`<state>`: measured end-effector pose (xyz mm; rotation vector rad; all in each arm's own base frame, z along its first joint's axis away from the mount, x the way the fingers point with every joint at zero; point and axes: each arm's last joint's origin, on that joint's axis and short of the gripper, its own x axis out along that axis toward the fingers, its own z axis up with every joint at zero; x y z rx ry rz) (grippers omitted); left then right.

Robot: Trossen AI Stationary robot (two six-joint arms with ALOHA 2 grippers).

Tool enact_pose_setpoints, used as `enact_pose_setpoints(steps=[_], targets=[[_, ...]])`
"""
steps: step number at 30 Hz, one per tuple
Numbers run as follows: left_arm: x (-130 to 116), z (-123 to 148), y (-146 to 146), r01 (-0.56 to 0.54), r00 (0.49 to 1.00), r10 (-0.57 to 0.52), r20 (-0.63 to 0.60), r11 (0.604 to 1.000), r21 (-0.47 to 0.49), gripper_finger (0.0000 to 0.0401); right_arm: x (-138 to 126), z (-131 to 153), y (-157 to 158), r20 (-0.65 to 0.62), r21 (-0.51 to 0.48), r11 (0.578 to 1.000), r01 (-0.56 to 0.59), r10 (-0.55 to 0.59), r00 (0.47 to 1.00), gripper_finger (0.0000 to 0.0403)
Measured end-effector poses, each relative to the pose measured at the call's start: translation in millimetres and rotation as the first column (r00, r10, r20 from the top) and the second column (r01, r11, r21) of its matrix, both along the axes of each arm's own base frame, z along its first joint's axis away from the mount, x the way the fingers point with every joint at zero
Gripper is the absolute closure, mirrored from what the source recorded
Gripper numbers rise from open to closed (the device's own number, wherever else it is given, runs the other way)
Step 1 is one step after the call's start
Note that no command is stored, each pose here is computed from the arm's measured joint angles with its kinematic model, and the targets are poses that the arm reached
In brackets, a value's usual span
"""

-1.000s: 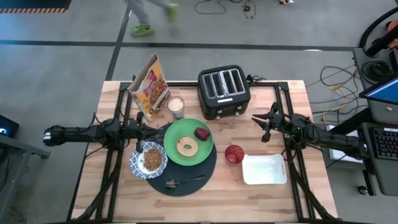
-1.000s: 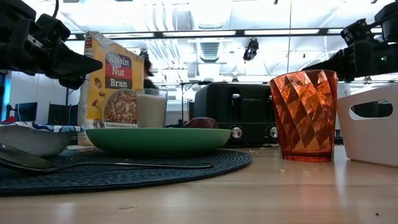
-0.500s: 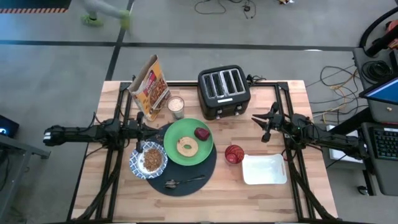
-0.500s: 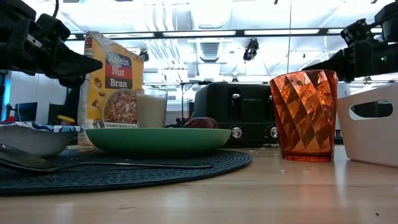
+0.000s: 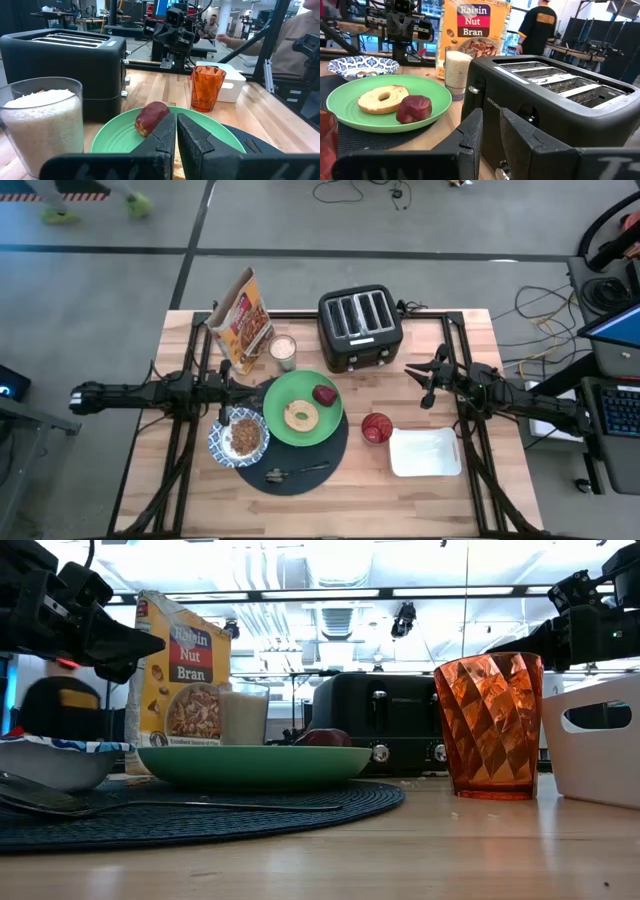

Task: Arrange a breakfast setting
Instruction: Return to Home Position

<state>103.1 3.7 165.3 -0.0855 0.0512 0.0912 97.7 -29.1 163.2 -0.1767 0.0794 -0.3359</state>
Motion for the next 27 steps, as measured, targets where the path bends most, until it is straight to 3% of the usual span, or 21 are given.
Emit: enact_pose_setpoints(steps=[27], targets=[[0.0,0.0,0.1,-0.003,1.000,0.003,0.000,1.000,0.000,0.0401,0.0,-0.1,0.0,0.000,0.000,1.000,0.000,0.000,1.000,0.0344]])
